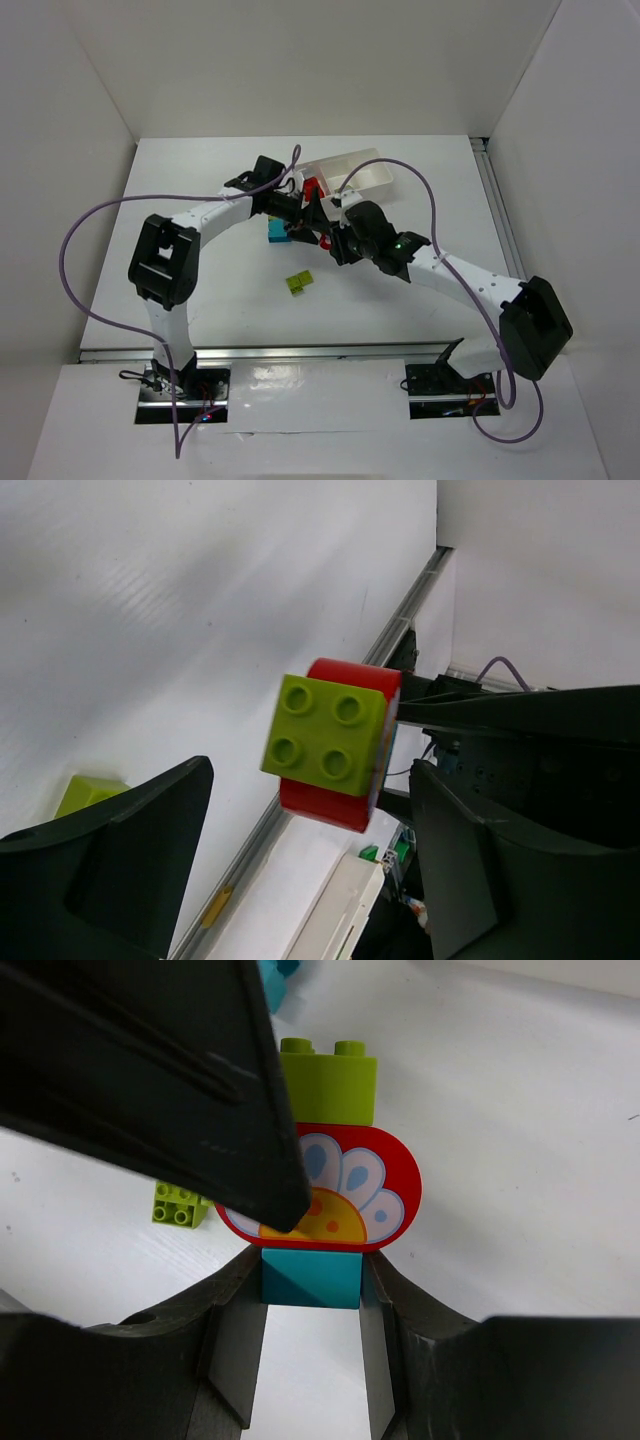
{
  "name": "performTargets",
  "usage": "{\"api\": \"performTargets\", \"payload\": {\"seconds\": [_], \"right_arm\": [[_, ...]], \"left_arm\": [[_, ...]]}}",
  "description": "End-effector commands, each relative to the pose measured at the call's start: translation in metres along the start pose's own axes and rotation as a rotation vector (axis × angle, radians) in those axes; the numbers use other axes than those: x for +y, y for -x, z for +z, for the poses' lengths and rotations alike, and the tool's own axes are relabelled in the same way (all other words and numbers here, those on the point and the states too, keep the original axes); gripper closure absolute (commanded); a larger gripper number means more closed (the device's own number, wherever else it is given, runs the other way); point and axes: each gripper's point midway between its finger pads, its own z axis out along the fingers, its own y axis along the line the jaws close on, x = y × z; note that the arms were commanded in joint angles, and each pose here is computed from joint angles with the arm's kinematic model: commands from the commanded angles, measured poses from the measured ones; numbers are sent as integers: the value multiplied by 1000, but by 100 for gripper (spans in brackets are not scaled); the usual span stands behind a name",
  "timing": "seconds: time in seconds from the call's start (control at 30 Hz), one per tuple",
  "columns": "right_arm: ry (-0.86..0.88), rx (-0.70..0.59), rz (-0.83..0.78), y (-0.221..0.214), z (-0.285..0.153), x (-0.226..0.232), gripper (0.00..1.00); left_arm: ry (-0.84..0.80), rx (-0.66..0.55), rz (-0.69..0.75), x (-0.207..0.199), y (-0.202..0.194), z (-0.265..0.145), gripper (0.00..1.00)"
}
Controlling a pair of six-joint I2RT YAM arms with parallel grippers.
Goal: Sort the legos into containers by color
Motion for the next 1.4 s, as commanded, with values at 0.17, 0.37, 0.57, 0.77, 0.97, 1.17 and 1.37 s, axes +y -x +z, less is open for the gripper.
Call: {"api": "performTargets", "payload": {"seconds": [0.17,0.37,0.57,0.77,0.97,1.17,1.37], "right_arm": [[-5,-70,10,23,-14,0,76],[-28,-65,10,21,-11,-4,76],[-37,-67,19,24,-15,-5,76],[-74,-81,35,27,-28,-15,77],[-126,-90,63,23,-41,-27,78],[-215,-161,117,61,-32,-57,78],[-367,-217,232,139,15,-133,78]], "left_arm": [[-153,3,75,-32,19,4,23],[-262,34,90,-48,20,3,70],[-223,11,88,-42,33,-4,100],[-98,-114,37,-8,61,-35,100],[-17,-245,56,-3,84,-80,100],[47,-332,61,5,94,-116,100],[75,-384,99,-1,96,-139,100]]}}
